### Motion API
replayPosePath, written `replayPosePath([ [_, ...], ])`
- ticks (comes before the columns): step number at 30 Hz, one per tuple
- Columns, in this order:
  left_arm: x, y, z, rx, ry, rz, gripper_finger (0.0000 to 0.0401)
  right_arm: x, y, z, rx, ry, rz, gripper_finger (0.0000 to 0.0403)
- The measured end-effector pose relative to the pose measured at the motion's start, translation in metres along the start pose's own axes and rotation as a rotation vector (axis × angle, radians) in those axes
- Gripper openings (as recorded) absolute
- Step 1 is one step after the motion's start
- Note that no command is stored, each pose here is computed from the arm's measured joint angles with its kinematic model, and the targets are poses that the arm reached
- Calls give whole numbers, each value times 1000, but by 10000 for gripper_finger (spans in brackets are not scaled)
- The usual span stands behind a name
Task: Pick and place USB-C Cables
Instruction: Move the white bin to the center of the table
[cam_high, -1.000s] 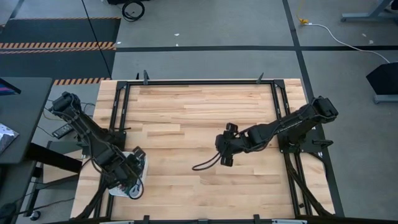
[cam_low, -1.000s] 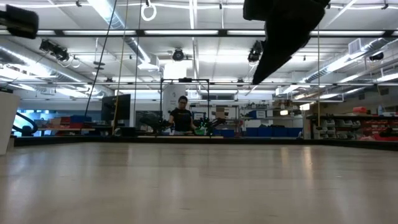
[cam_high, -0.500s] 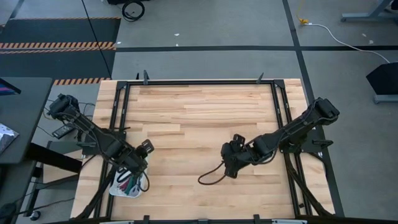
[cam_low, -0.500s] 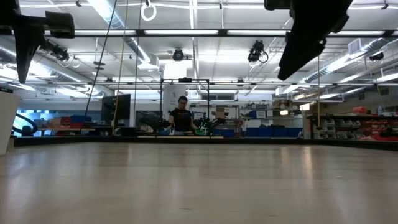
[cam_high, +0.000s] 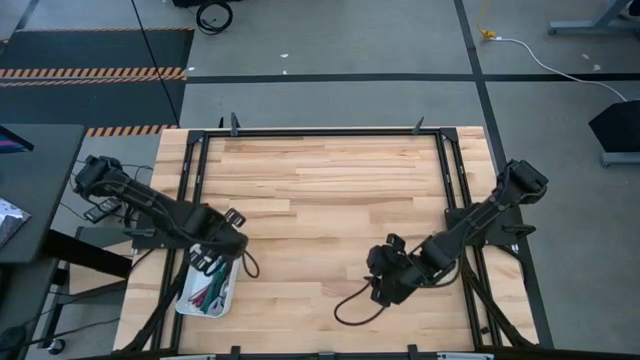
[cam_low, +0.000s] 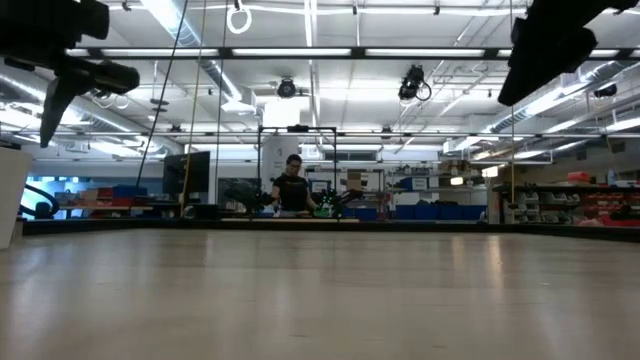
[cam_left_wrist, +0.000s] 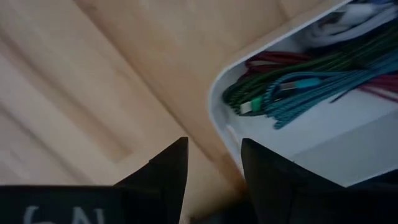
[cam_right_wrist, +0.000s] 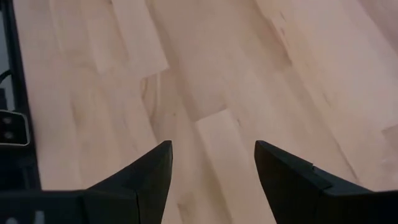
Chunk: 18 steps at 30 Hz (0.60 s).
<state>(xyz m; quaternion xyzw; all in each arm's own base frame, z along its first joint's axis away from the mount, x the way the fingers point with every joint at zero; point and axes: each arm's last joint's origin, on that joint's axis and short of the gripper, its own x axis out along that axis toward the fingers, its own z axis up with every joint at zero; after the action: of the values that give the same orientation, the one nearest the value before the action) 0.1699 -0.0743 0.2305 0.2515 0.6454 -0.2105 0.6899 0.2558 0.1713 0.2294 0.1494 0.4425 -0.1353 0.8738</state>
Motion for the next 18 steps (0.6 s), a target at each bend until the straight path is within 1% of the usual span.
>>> replayPosePath([
  [5, 0, -2, -1, -42, -5, -95, 158, -4, 5, -6, -2, -4, 10, 234],
  [11, 3, 0, -1, -131, -8, -93, 158, -4, 5, -7, -15, -26, -5, 234],
  [18, 28, -1, -9, -324, 24, -87, 158, -4, 5, -6, -72, -27, -8, 234],
])
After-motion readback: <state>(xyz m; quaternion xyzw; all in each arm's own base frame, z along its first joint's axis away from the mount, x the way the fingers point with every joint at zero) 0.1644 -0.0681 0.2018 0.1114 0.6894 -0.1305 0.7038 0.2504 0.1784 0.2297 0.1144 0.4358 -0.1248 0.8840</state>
